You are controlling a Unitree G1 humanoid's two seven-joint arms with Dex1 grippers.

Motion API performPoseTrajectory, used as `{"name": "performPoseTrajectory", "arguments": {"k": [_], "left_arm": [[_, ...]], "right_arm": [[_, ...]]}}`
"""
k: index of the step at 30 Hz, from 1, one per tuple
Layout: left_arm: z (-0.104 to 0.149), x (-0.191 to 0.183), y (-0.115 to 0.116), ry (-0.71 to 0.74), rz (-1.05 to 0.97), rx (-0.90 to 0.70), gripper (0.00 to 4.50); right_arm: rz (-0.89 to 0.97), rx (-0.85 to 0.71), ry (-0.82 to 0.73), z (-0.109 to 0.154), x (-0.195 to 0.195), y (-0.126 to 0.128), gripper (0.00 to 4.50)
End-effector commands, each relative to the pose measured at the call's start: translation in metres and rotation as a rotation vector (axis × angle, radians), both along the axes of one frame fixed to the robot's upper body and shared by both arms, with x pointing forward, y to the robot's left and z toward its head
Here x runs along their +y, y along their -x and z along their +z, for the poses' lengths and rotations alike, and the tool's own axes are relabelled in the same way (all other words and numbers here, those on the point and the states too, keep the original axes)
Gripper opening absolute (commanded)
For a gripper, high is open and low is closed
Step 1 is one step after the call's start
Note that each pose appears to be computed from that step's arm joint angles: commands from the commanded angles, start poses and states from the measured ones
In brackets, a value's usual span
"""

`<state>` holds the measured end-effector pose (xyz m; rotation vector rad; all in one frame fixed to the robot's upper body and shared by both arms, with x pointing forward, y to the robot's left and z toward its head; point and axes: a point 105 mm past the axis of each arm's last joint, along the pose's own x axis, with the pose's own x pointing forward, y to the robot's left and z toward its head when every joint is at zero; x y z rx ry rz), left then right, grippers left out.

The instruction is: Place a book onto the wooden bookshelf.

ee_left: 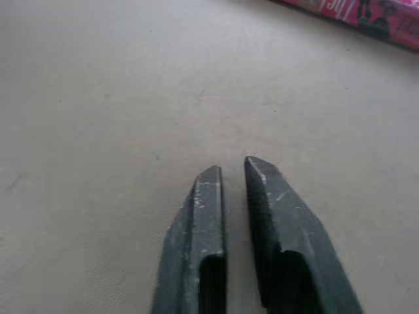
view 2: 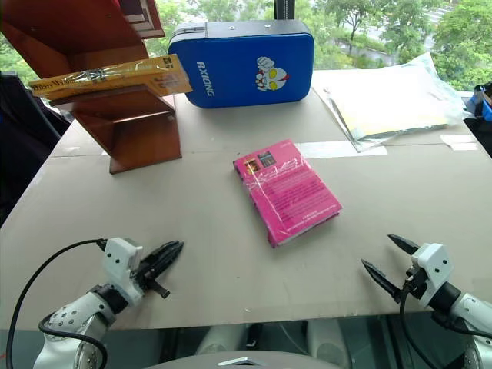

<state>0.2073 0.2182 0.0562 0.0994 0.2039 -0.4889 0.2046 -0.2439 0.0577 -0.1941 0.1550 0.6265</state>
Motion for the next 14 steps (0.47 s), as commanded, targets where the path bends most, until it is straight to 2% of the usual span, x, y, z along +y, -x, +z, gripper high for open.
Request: {"name": "performPoseTrajectory", "arguments": {"k": [1,2,3,5,8,10,14], "left_arm": [[0.005,-0.002,0.002,-0.015,-0.013,-0.05,2.74],[0.005,-0.003,0.002,-0.014,-0.017,-0.058,3.14],[0.007,-0.003,0.002,-0.015,-0.013,-0.071,3.73],[0.009,-0.006,0.002,-0.014,-0.02,-0.088,4.38],[0.011,-0.011,0.0,-0.04,-0.035,-0.1,4.38],[0.004,-0.01,-0.004,-0.134,-0.024,-0.093,4.38],[-0.001,-0.006,-0.01,-0.208,-0.001,-0.085,4.38]], "right_arm": [[0.005,-0.05,0.015,0.007,-0.003,-0.005,4.5],[0.001,-0.052,0.014,0.006,-0.004,-0.006,4.5],[-0.001,-0.052,0.013,0.005,-0.005,-0.008,4.5],[0.003,-0.052,0.014,0.004,-0.006,-0.008,4.5],[0.014,-0.057,0.001,0.005,-0.005,-0.009,4.5],[0.026,-0.063,-0.011,0.006,-0.003,-0.01,4.5],[0.036,-0.07,-0.022,0.008,-0.003,-0.011,4.5]]}}
